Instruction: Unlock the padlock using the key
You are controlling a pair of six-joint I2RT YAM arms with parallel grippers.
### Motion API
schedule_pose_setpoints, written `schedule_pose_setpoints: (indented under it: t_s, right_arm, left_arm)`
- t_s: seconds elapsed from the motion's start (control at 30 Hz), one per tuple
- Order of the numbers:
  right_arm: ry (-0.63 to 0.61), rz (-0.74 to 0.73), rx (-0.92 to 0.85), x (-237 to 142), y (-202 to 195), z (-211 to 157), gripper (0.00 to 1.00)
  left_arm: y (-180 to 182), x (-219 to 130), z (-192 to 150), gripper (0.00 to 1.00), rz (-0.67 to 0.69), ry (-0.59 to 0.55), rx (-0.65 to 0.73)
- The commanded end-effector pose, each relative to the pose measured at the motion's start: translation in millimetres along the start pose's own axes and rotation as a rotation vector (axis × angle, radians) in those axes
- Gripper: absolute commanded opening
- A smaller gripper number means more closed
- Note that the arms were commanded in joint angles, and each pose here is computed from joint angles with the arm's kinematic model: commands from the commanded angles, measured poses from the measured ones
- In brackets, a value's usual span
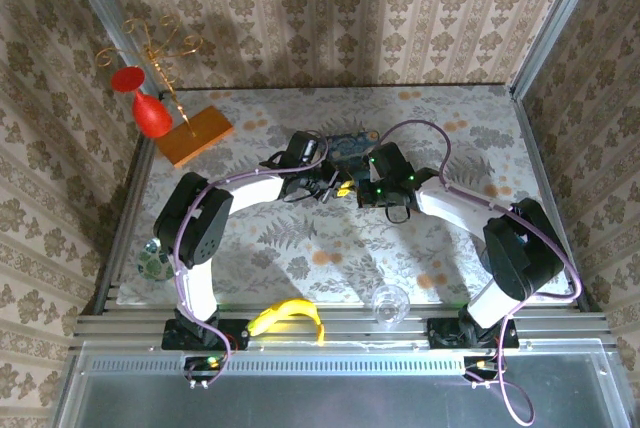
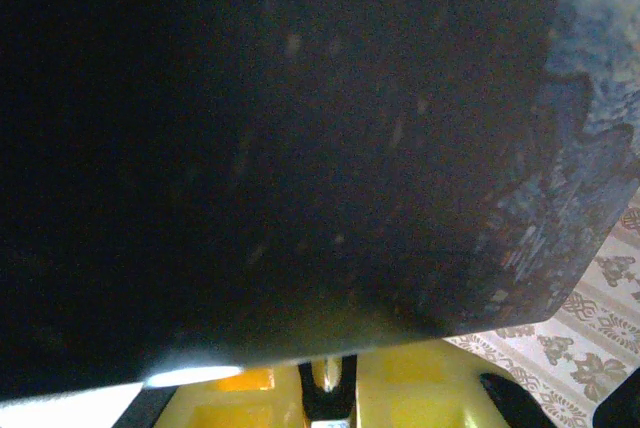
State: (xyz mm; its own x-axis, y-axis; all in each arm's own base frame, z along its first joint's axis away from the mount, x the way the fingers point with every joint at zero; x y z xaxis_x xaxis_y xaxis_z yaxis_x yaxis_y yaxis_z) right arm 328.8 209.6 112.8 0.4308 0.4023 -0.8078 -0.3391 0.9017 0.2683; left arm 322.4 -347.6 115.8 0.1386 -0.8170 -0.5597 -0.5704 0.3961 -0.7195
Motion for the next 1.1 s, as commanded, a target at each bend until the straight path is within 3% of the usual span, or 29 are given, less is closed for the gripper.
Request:
schedule_pose_setpoints:
  t_s: [0.0, 0.17, 0.57, 0.73, 1.07]
  right_arm:
    - [-0.089, 0.037, 0.028, 3, 11, 25, 0.04]
    - [-0.094, 0.021, 0.019, 4, 11, 28, 0.06]
    - [-0.056, -0.114, -0.156, -29, -5, -9, 0.2]
    - [-0.052, -0.145, -0.291, -32, 2, -5, 0.31]
    - [-0.037, -0.195, -0.419, -26, 11, 7, 0.35]
  left_arm:
    - [-23, 1, -32, 0.0, -0.057, 0.106, 0.048]
    - [-24, 3, -34, 0.0, -0.062, 0.111, 0.048]
    - [-24, -12, -9, 0.0, -0.064, 0.051, 0.028]
    - [-26, -13, -11, 0.0, -0.063, 0.059, 0.033]
    - [-26, -14, -12, 0.0, -0.056, 0.068, 0.035]
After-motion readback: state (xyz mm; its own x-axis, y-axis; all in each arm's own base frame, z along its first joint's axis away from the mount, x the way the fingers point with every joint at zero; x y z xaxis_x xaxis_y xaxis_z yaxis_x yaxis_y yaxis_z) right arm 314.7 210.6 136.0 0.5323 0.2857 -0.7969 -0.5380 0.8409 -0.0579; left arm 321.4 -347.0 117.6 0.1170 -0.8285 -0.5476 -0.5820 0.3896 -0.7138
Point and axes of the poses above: each hand's point on the last joint's axis, 136 mm out from that joint toward the fingers, its own x axis out along the fingers, its own y axis along the line the jaws close on, z = x × y, the point moved 3 cm from there along -x, back along the fingers, and after that the axes turned 11 degrees about -x, right-handed, at the moved point
